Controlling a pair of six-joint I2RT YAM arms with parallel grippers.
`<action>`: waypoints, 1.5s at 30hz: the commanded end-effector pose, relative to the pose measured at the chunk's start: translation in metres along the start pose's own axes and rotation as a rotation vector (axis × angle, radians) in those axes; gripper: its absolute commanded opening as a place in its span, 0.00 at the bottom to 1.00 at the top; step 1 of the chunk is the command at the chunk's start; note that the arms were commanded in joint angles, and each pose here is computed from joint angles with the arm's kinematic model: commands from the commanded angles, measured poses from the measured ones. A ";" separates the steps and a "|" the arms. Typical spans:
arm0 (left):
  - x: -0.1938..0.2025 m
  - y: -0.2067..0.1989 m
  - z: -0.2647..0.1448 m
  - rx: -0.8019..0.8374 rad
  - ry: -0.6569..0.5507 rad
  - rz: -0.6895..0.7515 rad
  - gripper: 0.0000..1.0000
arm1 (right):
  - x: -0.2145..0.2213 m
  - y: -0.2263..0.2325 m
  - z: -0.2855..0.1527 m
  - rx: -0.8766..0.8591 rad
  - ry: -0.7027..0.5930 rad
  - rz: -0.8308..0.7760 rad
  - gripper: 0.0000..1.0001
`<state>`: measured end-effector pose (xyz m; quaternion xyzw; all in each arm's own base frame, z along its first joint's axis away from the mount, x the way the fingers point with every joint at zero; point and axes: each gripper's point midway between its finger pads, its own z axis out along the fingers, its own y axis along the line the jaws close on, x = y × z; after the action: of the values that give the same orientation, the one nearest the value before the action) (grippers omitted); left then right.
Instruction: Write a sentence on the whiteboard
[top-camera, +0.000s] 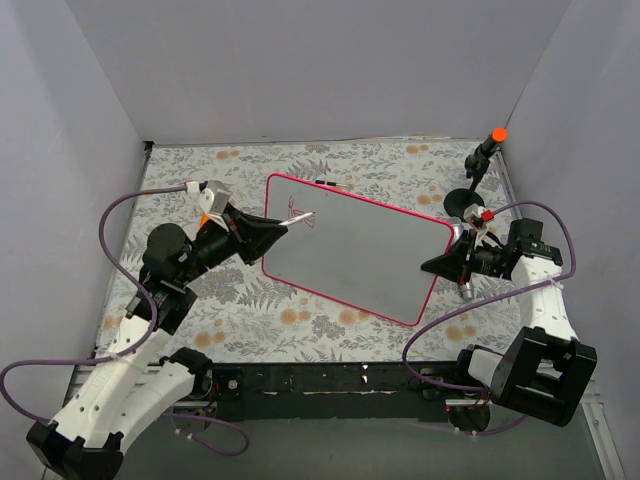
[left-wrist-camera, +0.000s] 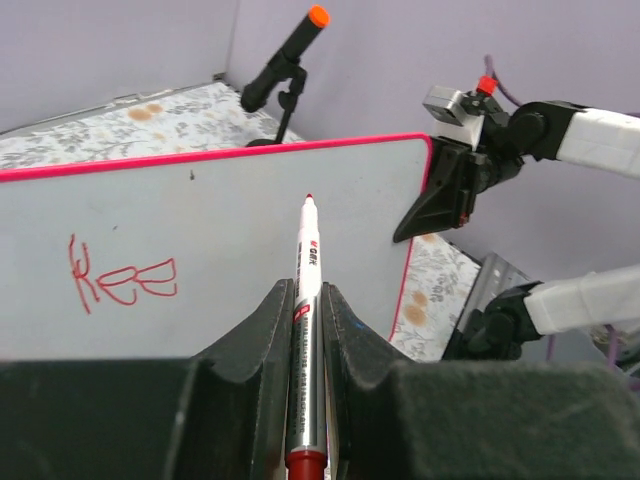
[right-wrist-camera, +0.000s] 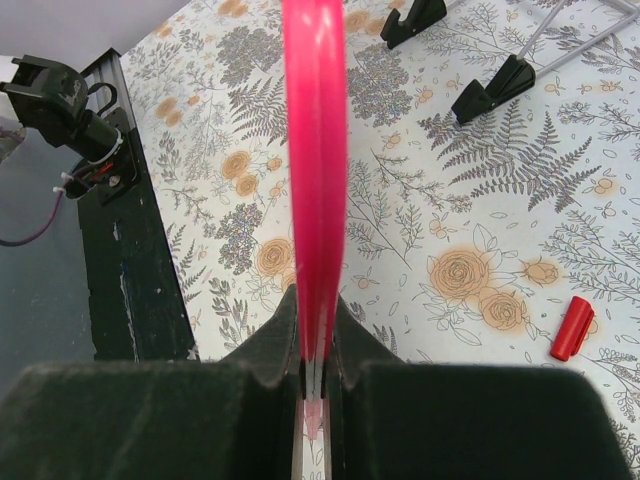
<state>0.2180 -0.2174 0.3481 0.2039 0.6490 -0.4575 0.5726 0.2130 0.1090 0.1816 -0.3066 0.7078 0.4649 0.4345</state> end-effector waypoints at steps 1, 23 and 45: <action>0.039 0.041 -0.002 -0.197 0.064 0.000 0.00 | 0.005 -0.023 -0.005 0.084 0.090 -0.131 0.01; 0.056 0.051 0.031 -0.402 0.009 0.038 0.00 | 0.006 -0.024 -0.005 0.090 0.091 -0.131 0.01; 0.052 0.057 0.045 -0.425 0.009 0.050 0.00 | 0.006 -0.023 -0.005 0.090 0.092 -0.131 0.01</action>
<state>0.2700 -0.2416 0.2508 0.1053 0.7534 -0.2921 0.5797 0.2137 0.1094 0.1812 -0.3091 0.7077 0.4635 0.4345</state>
